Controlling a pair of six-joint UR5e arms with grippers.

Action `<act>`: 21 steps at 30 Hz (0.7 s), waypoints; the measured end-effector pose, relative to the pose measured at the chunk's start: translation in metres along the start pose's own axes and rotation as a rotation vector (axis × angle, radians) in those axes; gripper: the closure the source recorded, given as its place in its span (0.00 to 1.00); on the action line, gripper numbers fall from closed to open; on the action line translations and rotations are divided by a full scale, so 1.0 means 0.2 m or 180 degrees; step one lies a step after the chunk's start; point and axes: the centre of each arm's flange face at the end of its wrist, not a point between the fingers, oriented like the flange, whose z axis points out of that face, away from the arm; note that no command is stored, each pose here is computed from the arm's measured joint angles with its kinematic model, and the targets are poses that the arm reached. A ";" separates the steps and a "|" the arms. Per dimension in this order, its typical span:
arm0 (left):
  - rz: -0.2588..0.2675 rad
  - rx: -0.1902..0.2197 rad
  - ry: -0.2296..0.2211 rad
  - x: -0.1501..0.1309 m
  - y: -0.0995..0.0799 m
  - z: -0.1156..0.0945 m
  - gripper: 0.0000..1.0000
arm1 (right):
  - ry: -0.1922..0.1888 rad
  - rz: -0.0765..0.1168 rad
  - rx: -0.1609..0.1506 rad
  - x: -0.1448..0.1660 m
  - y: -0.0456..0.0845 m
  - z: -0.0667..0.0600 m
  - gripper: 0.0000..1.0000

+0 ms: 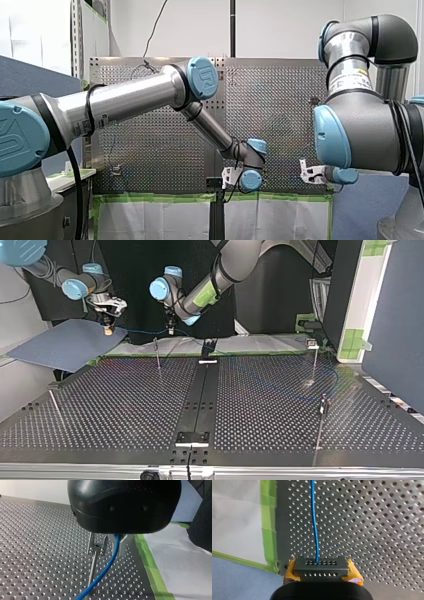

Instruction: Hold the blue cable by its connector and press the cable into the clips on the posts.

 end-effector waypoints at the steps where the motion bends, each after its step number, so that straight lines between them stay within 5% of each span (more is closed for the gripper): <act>1: -0.0003 -0.0001 -0.0002 0.00 0.00 0.00 1.00 | 0.0010 0.0009 -0.0001 0.01 0.00 0.00 1.00; 21: -0.0101 0.0115 -0.0172 -0.05 -0.01 0.11 1.00 | 0.0241 0.0118 0.0084 0.06 -0.01 0.04 1.00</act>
